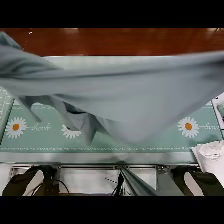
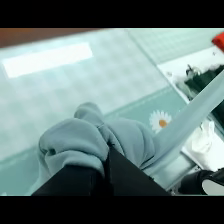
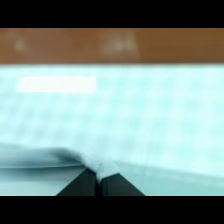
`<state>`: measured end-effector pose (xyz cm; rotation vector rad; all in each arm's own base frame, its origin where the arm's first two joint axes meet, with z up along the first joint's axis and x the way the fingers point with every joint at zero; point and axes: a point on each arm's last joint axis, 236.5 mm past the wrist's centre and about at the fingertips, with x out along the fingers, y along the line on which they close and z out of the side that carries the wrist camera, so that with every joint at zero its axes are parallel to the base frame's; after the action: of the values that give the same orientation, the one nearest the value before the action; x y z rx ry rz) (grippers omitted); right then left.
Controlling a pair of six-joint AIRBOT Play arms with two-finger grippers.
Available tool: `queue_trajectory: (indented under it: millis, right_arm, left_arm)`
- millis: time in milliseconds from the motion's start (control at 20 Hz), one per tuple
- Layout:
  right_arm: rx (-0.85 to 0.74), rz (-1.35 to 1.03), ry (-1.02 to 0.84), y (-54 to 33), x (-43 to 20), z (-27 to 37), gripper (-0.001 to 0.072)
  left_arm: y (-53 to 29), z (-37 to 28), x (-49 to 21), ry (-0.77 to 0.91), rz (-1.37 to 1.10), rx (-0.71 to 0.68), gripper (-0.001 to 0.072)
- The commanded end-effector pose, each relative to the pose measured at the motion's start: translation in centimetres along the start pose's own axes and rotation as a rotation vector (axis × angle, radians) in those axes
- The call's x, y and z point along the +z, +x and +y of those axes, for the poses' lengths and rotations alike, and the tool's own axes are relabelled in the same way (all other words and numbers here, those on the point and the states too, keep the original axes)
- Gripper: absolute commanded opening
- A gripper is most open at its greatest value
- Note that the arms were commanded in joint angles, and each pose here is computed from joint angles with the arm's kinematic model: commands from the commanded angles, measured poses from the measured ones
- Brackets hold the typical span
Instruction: Fold the shirts.
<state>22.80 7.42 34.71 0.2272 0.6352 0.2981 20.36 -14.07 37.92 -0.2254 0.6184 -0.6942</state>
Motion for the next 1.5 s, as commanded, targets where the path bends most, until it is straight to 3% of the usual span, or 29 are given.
queue_trajectory:
  millis: [0, 300, 500, 700, 750, 850, 900, 1250, 1450]
  right_arm:
    - [-0.04, 0.293, 0.003, 3.2, -4.1, -2.8, 0.0022]
    - [0.014, 0.436, 0.054, 14.6, -2.9, -7.3, 0.0022]
    - [0.021, 0.467, 0.113, 22.2, -2.9, -10.6, 0.0022]
    - [0.019, 0.546, 0.166, 26.3, -5.0, -12.7, 0.0022]
    - [0.019, 0.559, 0.172, 26.8, -5.4, -13.0, 0.0022]
    - [0.02, 0.569, 0.168, 27.2, -5.7, -13.2, 0.0022]
    - [0.022, 0.569, 0.162, 27.1, -5.7, -13.2, 0.0022]
    - [0.033, 0.584, 0.129, 26.9, -6.0, -13.2, 0.0022]
    - [0.033, 0.583, 0.126, 27.0, -6.0, -13.2, 0.0023]
  left_arm:
    - [3.2, 3.8, -3.7, -0.142, 0.137, -0.01, 0.0032]
    - [14.3, 10.6, -9.7, -0.397, 0.197, -0.072, 0.0033]
    - [22.0, 14.8, -13.2, -0.489, 0.21, -0.023, 0.0033]
    - [28.1, 16.5, -18.8, -0.554, 0.378, -0.015, 0.0045]
    - [29.0, 16.8, -20.3, -0.578, 0.427, -0.015, 0.0156]
    - [29.2, 17.8, -22.2, -0.621, 0.493, -0.017, 0.0489]
    - [28.6, 18.5, -22.3, -0.626, 0.502, -0.022, 0.0531]
    - [21.6, 23.9, -22.2, -0.727, 0.5, -0.04, 0.0531]
    - [22.7, 22.9, -24.4, -0.651, 0.586, -0.026, 0.0531]
